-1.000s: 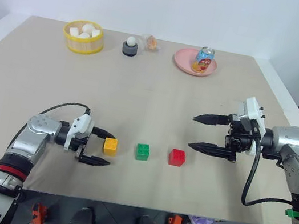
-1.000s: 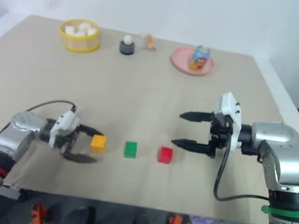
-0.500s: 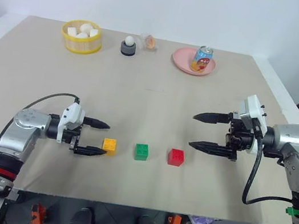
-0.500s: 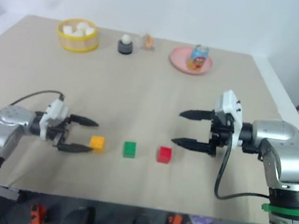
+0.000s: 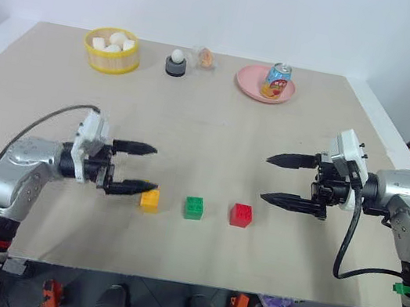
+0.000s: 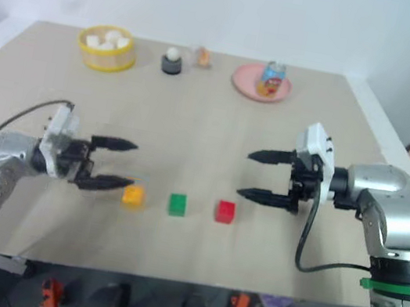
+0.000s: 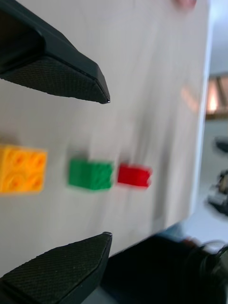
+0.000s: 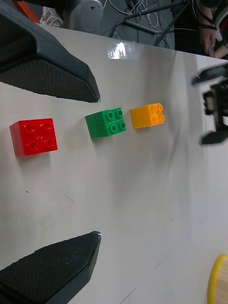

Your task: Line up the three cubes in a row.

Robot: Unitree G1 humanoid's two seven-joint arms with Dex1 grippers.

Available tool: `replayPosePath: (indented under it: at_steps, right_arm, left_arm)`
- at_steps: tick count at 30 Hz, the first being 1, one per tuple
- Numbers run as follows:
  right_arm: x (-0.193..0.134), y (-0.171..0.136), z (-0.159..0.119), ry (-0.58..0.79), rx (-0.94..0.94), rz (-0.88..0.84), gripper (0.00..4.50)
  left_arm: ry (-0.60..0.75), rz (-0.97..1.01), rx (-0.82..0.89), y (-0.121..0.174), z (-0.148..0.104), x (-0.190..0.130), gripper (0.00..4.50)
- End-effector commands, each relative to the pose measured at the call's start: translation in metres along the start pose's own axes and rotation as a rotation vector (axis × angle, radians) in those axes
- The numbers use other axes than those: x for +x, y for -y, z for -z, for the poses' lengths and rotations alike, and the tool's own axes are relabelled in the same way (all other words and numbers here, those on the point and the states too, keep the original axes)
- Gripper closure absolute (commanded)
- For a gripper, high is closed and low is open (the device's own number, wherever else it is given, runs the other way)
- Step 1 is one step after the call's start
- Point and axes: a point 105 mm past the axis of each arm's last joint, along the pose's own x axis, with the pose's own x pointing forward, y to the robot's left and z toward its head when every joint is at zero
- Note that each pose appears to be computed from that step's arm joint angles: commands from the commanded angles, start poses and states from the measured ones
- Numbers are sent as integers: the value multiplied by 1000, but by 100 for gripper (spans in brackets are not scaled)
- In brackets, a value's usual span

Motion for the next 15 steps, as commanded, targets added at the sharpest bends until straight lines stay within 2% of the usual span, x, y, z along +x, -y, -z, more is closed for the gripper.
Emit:
replayPosePath:
  at_steps: [1, 5, 9, 13, 15]
  right_arm:
    - [-9, 9, -10, 11, -57, 71, 0]
    - [-19, 33, 0, 19, -42, 256, 0]
    - [-37, 59, 27, 18, 21, 525, 0]
    - [-50, 66, 51, 34, 90, 723, 0]
    - [-53, 66, 61, 81, 150, 831, 0]
  left_arm:
    - [113, -203, 46, -26, -37, -10, 2]
    - [132, -469, 9, -50, -37, -29, 2]
    - [34, -755, -118, -64, -5, -56, 2]
    - [14, -939, -157, -55, 11, -75, 2]
    - [-50, -1083, -198, -49, 32, -84, 2]
